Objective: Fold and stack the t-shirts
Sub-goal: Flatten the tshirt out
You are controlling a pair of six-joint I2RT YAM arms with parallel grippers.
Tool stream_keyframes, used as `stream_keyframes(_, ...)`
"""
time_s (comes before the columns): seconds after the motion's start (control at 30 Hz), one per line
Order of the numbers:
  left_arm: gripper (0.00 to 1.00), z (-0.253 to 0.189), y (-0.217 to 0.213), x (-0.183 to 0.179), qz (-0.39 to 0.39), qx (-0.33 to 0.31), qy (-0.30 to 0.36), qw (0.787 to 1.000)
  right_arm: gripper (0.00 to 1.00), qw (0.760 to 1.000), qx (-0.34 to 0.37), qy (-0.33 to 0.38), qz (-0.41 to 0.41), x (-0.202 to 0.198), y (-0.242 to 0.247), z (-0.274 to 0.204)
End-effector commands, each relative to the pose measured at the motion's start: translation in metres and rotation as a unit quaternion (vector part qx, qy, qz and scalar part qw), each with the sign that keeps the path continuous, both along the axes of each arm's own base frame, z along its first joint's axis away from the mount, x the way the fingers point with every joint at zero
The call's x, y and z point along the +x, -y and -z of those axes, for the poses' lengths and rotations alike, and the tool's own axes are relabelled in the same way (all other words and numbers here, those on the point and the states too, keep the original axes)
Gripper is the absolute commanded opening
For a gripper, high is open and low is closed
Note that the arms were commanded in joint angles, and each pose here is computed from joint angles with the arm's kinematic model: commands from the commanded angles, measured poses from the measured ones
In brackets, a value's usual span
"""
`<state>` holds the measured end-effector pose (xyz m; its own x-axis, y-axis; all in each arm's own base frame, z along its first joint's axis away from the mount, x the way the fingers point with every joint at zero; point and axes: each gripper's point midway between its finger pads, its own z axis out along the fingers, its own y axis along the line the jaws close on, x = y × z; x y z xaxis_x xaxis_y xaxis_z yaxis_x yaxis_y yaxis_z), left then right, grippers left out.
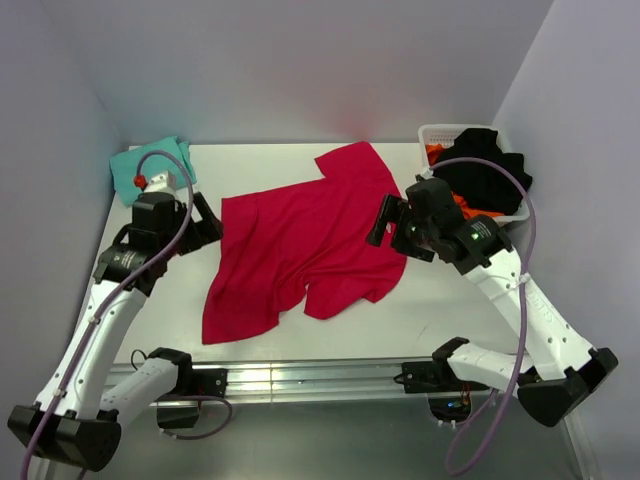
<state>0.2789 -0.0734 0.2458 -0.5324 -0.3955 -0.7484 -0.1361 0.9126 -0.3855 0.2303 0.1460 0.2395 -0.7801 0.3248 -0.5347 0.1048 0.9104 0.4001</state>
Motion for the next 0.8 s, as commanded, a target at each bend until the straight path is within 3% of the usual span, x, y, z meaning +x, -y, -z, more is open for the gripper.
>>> stream_keyframes(0.0,0.94,0.058,-0.006,-0.052,0.001,0.016,-0.146,0.989,0.97,1.0,0.004,0.007,-0.029,-0.015,-0.002,-0.01)
stream_keyframes(0.1,0.98,0.072,0.004,-0.076,0.018,-0.02,-0.159,0.987,0.98,0.998,-0.019,-0.011,-0.054,-0.027,0.002,0.011)
stream_keyframes(0.23,0.97,0.096,0.021,-0.104,0.025,-0.084,-0.211,0.973,0.96,0.998,-0.033,-0.028,-0.053,-0.034,0.008,0.035)
stream_keyframes(0.37,0.96,0.136,0.01,-0.125,-0.019,-0.075,-0.265,0.961,0.96,0.998,-0.016,-0.034,-0.051,-0.031,0.0,0.043)
stream_keyframes(0.4,0.92,0.139,0.01,-0.126,-0.024,-0.079,-0.27,0.959,0.96,0.998,-0.018,-0.042,-0.049,-0.027,-0.003,0.046)
stream_keyframes(0.53,0.93,0.136,0.007,-0.132,-0.068,-0.073,-0.262,0.96,0.94,0.996,-0.013,-0.062,-0.064,-0.021,-0.015,0.047)
stream_keyframes(0.63,0.82,0.147,0.004,-0.142,-0.113,-0.048,-0.308,0.943,0.95,0.995,-0.016,-0.059,-0.074,-0.014,-0.02,0.042)
stream_keyframes(0.73,0.9,0.14,0.039,-0.134,-0.079,-0.122,-0.304,0.941,0.95,0.994,-0.018,-0.06,-0.085,-0.009,-0.024,0.041)
stream_keyframes(0.77,0.97,0.145,0.048,-0.134,-0.099,-0.162,-0.312,0.931,0.95,0.994,-0.02,-0.065,-0.087,-0.008,-0.025,0.044)
